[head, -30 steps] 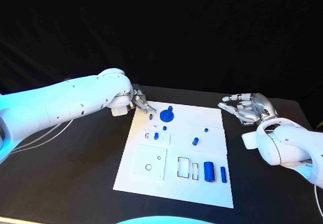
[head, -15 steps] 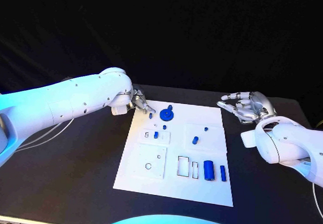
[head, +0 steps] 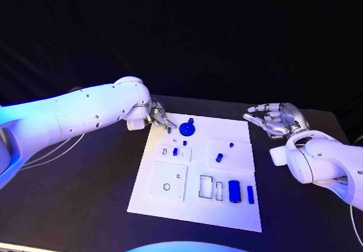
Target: Assemble the parts on the task board
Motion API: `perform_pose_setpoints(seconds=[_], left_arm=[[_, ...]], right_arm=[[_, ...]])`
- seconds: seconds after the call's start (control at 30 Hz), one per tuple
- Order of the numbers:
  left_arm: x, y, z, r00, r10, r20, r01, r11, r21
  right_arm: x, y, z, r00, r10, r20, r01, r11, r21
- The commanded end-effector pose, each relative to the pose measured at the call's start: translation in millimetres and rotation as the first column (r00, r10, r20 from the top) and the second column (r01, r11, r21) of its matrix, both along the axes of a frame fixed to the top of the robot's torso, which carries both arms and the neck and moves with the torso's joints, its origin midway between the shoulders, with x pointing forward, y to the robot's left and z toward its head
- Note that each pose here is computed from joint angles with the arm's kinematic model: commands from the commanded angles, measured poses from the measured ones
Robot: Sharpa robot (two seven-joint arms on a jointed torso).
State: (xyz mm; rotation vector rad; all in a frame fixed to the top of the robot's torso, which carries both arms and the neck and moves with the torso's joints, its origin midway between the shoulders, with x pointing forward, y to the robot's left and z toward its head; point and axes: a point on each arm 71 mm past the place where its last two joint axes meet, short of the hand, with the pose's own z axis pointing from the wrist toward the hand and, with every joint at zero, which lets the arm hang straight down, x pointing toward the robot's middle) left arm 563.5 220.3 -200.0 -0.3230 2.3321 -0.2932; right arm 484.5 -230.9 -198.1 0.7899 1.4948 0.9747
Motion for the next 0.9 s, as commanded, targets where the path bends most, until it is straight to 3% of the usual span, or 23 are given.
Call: perform_pose_setpoints(seconds=[0.03, 0.9], left_arm=[[-0.7, -3.4, -1.2, 1.0, -0.022, -0.02, 0.022, 1.0, -0.017], [-0.4, -3.8, -2.7, 0.999, -0.013, -0.031, 0.011, 0.998, -0.063]], right_arm=[[-0.3, 2.1, 0.2, 1.0, 0.021, 0.005, -0.021, 1.0, 0.002], [0.0, 2.8, 0.1, 1.0, 0.022, 0.005, -0.022, 1.0, 0.002]])
